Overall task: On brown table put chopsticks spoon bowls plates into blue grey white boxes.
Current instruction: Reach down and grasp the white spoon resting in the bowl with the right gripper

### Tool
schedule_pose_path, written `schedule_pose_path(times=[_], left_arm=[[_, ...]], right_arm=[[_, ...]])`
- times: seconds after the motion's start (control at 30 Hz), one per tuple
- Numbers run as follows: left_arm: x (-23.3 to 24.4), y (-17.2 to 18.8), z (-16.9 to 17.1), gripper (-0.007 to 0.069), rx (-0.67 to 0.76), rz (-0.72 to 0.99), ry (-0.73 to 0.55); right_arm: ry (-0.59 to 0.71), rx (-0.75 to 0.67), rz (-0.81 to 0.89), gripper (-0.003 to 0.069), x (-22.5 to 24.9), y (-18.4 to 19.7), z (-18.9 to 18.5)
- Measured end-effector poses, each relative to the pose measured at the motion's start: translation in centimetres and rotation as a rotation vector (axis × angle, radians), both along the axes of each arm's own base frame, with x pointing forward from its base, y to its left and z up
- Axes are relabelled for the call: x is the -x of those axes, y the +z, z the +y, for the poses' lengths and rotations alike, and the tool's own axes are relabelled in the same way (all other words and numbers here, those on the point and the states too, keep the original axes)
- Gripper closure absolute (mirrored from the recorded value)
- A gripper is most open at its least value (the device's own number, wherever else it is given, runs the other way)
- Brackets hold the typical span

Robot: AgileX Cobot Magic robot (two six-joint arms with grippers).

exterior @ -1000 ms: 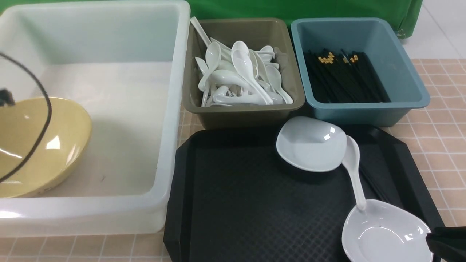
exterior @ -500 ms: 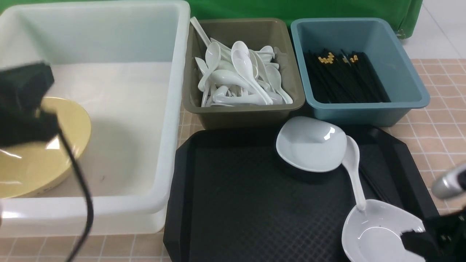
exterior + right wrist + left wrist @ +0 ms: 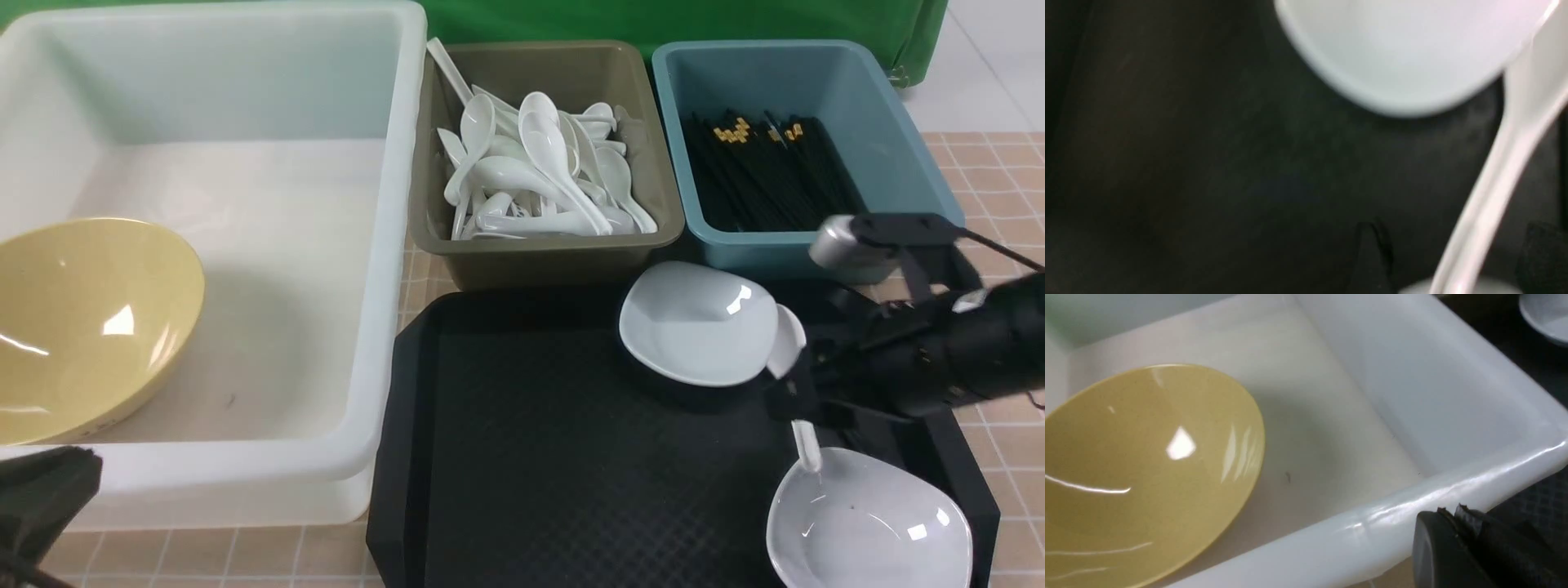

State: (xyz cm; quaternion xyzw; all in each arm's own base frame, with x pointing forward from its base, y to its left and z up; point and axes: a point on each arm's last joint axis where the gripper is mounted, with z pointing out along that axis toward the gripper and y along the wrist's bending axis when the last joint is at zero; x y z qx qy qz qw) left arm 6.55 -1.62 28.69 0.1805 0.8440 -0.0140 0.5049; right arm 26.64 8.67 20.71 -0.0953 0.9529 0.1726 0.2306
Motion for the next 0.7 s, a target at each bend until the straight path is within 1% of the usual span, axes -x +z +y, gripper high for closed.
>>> schedule_pose_path(times=[0.1,0.2,0.23,0.33,0.43,0.47,0.7], left_arm=[[0.4,-0.4,0.2,0.0624,-0.002,-0.036,0.009],[0.8,-0.7,0.3,0.0624,0.008,-0.09,0.014],[1.0,-0.8,0.4,0.0624,0.014,-0.112,0.014],[1.4,-0.9,0.5,0.0624,0.025,-0.15,0.015],[1.9,-1.2,0.7,0.0624,0.025,-0.212,0.018],[2.1,-1.4,0.7,0.0624,0.024,-0.231,0.019],[2.3,-1.5,0.8,0.0624,0.032,-0.298,0.02]], right_arm=[[-0.016,0.02,0.04,0.0211,-1.5,-2.1,0.2],[-0.017,0.031,0.085,0.0294,-1.8,-3.5,0.3],[-0.016,0.034,0.097,0.0351,-1.8,-3.9,0.3],[-0.018,0.036,0.103,0.0439,-1.9,-4.1,0.3],[-0.019,0.034,0.092,0.0548,-2.1,-3.9,0.3],[-0.013,0.031,0.085,0.0564,-2.0,-3.6,0.3],[0.012,0.019,-0.016,0.0565,-1.3,-0.6,0.2]])
